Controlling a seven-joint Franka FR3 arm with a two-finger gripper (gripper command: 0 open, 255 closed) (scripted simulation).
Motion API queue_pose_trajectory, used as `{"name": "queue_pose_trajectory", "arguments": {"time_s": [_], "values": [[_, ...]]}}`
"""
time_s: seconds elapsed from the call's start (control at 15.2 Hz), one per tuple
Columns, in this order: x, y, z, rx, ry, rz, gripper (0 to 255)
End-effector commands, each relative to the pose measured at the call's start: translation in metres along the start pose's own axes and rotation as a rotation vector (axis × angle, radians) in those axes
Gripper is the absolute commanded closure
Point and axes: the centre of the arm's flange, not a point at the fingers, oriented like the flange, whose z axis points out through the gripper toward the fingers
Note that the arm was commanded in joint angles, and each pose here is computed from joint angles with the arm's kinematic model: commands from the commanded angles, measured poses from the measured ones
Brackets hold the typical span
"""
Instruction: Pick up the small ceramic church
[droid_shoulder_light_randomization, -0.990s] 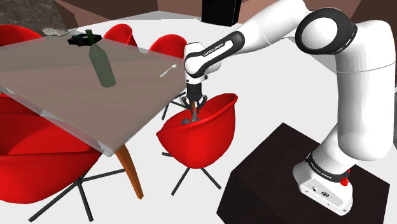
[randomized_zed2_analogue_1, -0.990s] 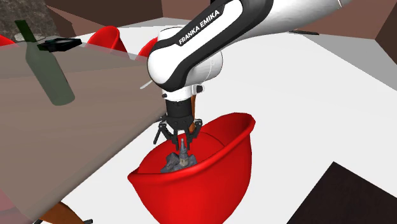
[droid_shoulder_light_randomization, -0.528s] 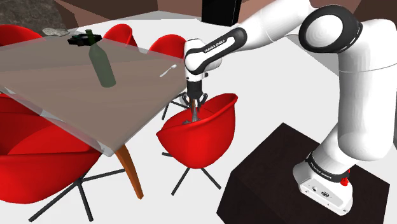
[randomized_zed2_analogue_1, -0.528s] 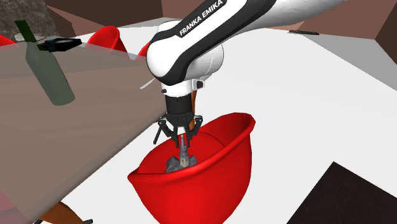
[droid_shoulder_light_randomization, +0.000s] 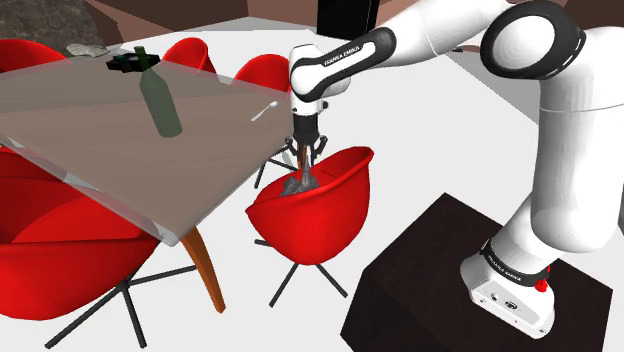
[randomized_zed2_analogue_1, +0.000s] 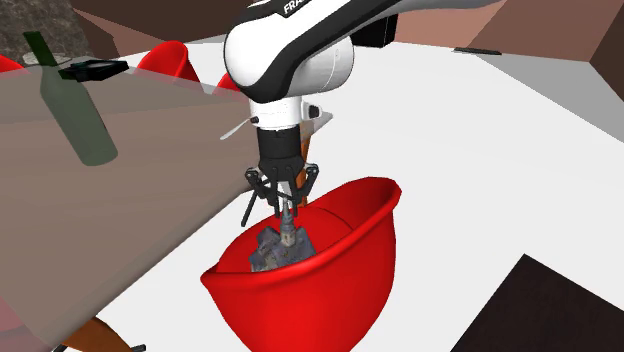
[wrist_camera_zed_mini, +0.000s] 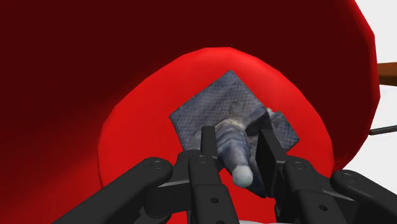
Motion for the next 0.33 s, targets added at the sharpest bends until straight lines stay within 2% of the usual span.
{"name": "queue_pose_trajectory", "arguments": {"time_s": [0.0, 0.26], "values": [[-0.004, 0.0, -0.011, 0.0, 0.0, 0.0, 255], [-0.007, 0.0, -0.022, 0.0, 0.0, 0.0, 255]]}}
